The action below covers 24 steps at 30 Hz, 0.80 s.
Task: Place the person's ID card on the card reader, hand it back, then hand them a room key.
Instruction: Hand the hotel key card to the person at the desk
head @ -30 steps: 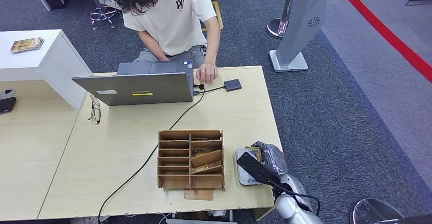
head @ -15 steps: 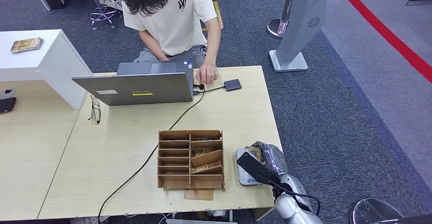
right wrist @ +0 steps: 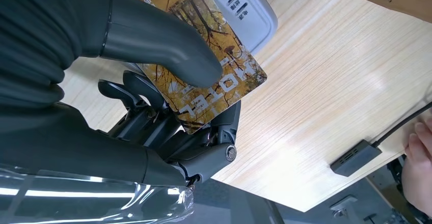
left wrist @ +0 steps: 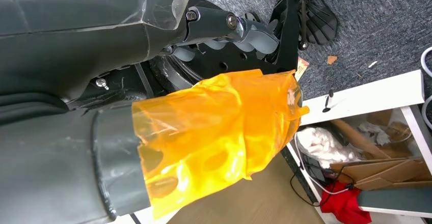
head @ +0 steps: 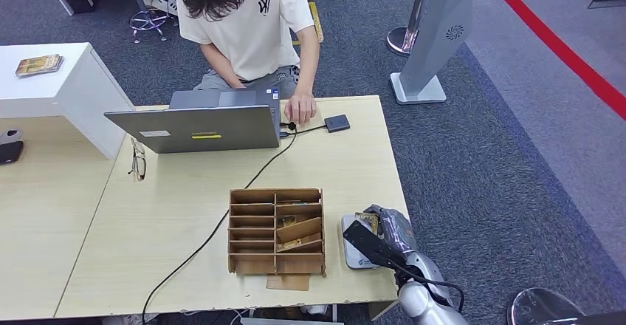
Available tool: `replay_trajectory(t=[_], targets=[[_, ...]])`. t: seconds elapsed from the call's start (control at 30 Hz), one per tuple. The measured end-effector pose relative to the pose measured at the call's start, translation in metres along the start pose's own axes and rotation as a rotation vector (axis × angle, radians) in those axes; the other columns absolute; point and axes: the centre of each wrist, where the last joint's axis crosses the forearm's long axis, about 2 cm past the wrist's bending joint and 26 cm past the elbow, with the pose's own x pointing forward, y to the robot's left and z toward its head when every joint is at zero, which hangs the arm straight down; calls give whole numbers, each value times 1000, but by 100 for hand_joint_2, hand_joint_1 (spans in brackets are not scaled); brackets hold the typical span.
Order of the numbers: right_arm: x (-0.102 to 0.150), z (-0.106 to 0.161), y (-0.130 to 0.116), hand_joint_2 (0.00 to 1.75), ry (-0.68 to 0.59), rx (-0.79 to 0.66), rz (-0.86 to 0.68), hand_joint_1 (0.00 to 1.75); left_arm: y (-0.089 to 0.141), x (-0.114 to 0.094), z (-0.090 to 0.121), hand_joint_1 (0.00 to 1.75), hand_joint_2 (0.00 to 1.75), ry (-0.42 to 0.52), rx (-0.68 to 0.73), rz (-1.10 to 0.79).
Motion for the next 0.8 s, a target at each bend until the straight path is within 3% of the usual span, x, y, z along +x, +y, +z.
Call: replay_trajectory(t=[0.4, 0.8], targets=[[17, -4, -5, 175, -110, -121, -51, 175, -1, 0, 0, 0, 0, -19, -2, 12], [85, -31, -18, 175, -355, -232, -276, 175, -7, -3, -1, 0, 0, -54, -26, -17]])
